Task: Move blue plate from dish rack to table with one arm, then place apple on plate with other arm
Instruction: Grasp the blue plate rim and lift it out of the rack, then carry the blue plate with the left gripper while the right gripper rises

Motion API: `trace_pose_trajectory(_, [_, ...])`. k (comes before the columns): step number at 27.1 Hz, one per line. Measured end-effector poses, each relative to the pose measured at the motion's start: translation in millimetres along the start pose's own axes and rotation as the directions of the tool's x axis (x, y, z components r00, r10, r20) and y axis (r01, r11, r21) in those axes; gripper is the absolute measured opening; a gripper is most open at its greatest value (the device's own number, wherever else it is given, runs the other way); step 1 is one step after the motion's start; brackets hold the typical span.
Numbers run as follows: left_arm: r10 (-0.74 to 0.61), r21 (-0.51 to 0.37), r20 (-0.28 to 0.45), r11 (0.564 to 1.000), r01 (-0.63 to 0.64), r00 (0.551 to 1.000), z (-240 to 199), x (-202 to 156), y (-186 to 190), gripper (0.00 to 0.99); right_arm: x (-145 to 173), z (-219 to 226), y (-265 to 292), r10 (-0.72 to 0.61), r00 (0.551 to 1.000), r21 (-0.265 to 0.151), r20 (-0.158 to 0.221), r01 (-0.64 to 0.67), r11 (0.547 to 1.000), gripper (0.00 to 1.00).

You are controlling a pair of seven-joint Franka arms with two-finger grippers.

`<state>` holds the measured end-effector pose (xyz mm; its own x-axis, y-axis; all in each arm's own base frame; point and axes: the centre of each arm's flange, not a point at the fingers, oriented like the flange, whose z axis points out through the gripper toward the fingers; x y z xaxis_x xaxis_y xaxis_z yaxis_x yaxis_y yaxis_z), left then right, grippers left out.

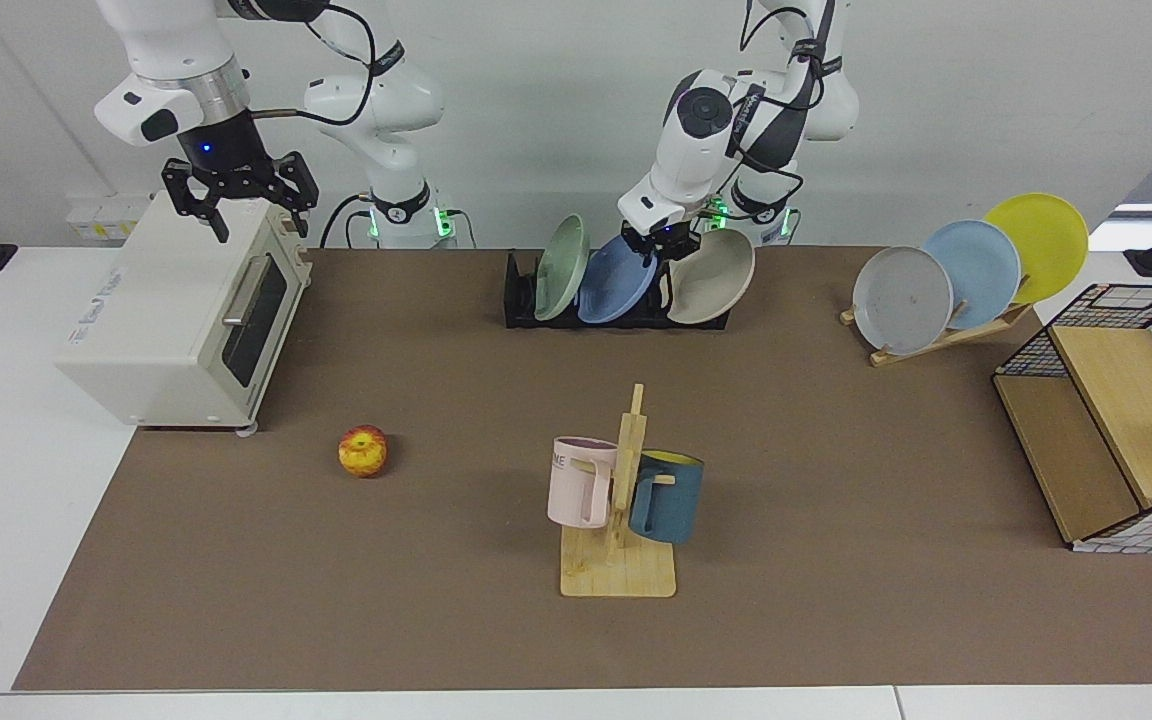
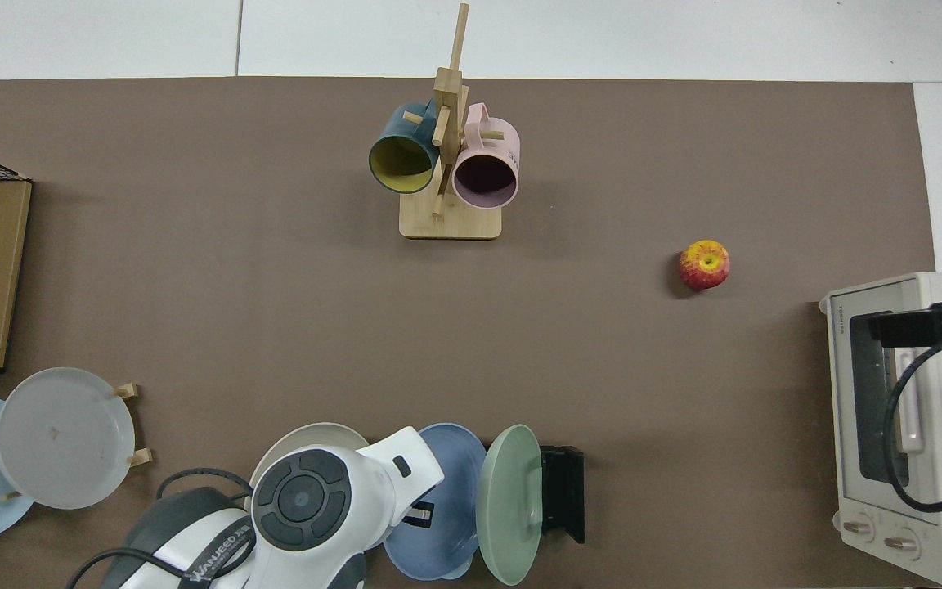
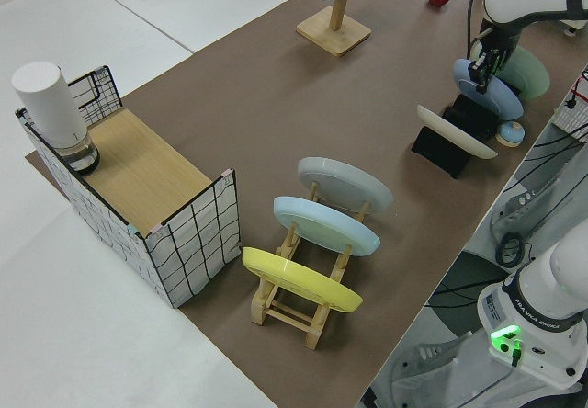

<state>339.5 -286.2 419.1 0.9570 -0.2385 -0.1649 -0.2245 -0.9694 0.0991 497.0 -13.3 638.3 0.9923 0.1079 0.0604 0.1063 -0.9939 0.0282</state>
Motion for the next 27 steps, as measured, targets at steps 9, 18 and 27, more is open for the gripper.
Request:
trace_pose_trajectory(9, [-0.023,0.081,-0.008,0.996,0.023,1.0,-63.3,13.1,-26.0,0.128,0.0,0.0,0.0,0.0,1.0,0.0,0.0,0.0,1.0,1.0])
trace_pose_trajectory(18, [-0.144,0.019,-0.132,0.989,0.148,0.981,-113.5,53.6,-81.7,0.128,0.8,0.4,-9.3,-0.022,1.0,0.0,0.002,0.022,1.0,1.0])
trace_pose_trajectory(27, [-0.301,-0.21,-0.189,0.942,0.261,0.935,-108.4,99.4,-121.1,0.128,1.4,0.5,-13.4,-0.05,0.999,-0.001,-0.001,0.05,0.999,1.0])
